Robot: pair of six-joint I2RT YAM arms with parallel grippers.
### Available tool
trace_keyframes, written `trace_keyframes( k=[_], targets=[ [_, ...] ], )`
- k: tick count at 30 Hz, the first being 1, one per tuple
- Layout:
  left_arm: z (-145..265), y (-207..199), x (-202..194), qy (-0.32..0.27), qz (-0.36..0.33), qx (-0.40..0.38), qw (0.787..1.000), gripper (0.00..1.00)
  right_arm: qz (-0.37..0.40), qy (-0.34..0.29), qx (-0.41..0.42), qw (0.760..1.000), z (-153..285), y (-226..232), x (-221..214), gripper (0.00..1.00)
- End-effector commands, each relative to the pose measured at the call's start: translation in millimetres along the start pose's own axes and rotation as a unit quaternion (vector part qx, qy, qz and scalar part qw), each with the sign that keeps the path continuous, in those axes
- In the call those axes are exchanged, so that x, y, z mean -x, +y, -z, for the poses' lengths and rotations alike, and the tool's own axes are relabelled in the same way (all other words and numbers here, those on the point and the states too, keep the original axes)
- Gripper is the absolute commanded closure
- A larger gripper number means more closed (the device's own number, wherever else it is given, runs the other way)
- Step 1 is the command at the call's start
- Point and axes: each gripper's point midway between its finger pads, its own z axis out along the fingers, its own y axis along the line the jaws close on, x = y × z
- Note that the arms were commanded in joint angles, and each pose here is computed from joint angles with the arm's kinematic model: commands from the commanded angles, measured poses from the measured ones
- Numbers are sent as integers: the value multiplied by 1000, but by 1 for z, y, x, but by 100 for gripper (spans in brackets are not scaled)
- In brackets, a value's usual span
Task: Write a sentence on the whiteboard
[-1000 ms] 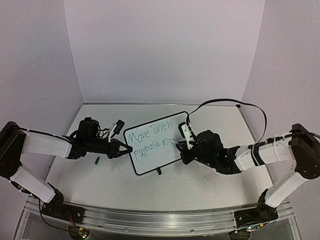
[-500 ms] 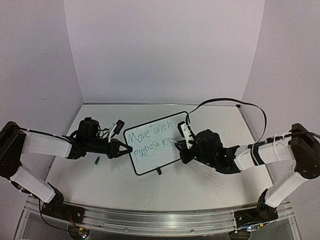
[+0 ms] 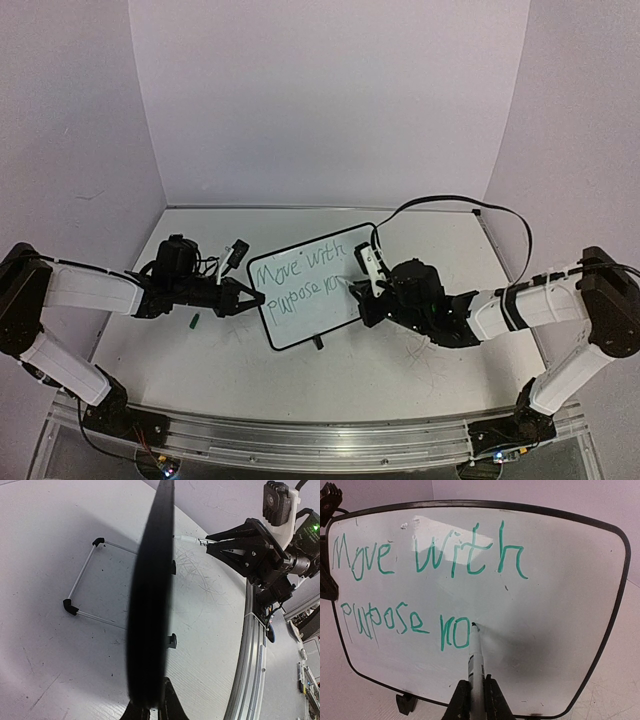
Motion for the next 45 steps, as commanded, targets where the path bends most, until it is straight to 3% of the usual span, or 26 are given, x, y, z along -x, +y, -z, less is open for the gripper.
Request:
trace_keyframes(
  k=[1,13,33,45],
  targets=[
    [2,9,6,-2,-28,34,999,100,-8,4,-10,1000,3,-2,-6,100],
    [2,9,7,-3,-28,32,999,100,-16,22,-15,1000,8,-5,-24,100],
    [2,8,7,-2,-29,31,999,100,-17,-23,-44,999,-2,-11,16,100],
    [3,9,6,-2,-28,32,999,100,-20,14,-39,999,3,-12,-15,100]
  ],
)
